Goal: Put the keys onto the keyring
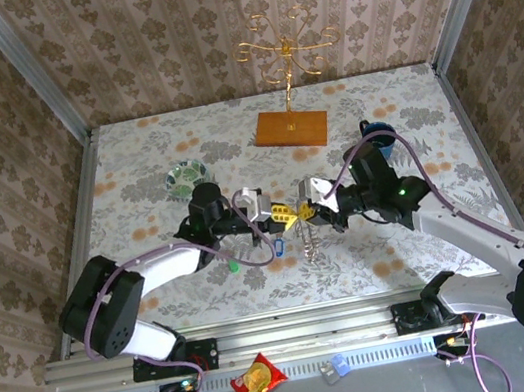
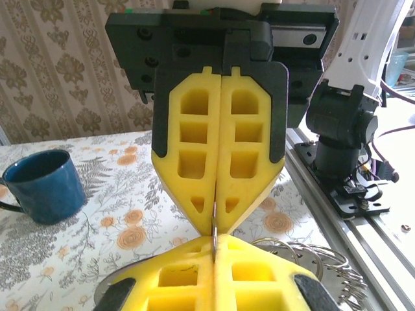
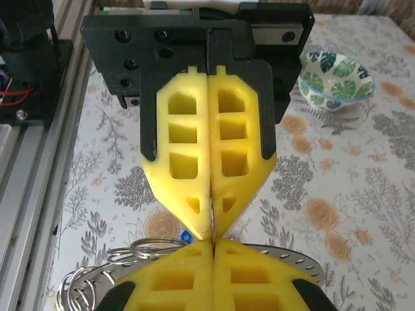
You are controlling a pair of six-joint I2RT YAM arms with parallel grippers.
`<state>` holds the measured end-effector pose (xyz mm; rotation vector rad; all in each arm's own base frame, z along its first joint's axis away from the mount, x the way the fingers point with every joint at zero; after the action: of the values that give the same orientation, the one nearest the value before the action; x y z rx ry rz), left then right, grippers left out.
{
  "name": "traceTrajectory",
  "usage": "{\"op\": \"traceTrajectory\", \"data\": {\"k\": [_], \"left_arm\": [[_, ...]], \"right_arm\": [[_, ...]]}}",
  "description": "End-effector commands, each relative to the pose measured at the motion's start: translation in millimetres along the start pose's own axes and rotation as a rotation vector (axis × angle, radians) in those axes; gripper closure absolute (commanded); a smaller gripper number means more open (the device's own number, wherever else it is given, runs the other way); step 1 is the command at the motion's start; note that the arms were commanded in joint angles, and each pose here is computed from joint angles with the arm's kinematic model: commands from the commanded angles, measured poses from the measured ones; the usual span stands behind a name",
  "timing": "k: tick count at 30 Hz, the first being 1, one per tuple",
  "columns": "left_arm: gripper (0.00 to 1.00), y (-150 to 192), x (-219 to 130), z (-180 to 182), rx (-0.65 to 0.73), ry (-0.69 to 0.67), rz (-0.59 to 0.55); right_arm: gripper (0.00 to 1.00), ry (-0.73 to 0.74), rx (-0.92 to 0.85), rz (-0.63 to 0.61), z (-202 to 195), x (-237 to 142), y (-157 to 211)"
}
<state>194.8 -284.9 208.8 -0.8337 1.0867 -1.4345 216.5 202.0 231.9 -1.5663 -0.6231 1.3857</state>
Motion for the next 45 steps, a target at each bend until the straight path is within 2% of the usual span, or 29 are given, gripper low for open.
{"op": "traceTrajectory", "data": {"k": [1, 12, 18, 26, 30, 33, 34, 35, 36, 41, 45], "left_arm": [[0.96, 4.2, 2.9, 3.7, 0.046, -0.047, 0.008], [0.92, 21.4, -2.5, -0.5, 0.024, -0.068, 0.042], [0.87, 27.8, -4.8, -2.4, 0.014, -0.074, 0.054], [0.88, 33.5, -6.3, -4.3, -0.001, -0.076, 0.067], [0.99, 34.5, -6.9, -5.6, -0.005, -0.071, 0.069], [1.00, 32.5, -7.4, -5.7, -0.005, -0.073, 0.058], [1.00, 31.3, -7.4, -5.3, -0.005, -0.074, 0.053], [1.00, 30.0, -7.5, -5.0, -0.004, -0.073, 0.047], [1.00, 28.9, -7.2, -5.3, -0.008, -0.070, 0.042], [1.00, 24.1, -6.1, -5.2, -0.011, -0.052, 0.022], [1.00, 20.8, -5.5, -5.5, -0.004, -0.033, 0.011]], "right_arm": [[1.00, -0.095, -0.045, 0.009, 16.0, 7.4, 0.6], [1.00, -0.112, -0.050, 0.064, 17.4, 16.8, 10.2], [1.00, -0.118, -0.046, 0.078, 18.9, 19.8, 14.8], [1.00, -0.120, -0.050, 0.119, 20.2, 22.6, 18.4], [1.00, -0.123, -0.048, 0.116, 20.8, 23.0, 17.0], [1.00, -0.089, -0.041, 0.088, 17.7, 22.3, 14.8], [0.99, -0.068, -0.030, 0.080, 15.3, 22.5, 16.0], [0.87, -0.044, -0.022, 0.073, 12.9, 22.1, 17.1], [0.82, -0.033, -0.016, 0.078, 12.6, 22.1, 20.4], [0.76, -0.006, 0.012, 0.064, 14.8, 19.2, 29.1], [0.78, 0.014, 0.012, 0.065, 13.9, 18.6, 31.7]]}}
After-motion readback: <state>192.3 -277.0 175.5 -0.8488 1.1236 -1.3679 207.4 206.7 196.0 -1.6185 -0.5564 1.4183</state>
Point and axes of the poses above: each hand's point on the last joint's axis, 136 mm out from that joint toward the fingers, its own x axis out along the fingers, its own z axis along the line the jaws close on, y = z × x, the point moved 6 cm from there along -x, back along the fingers, and after that the axes turned 14 degrees about x, right-handed, at the moved point
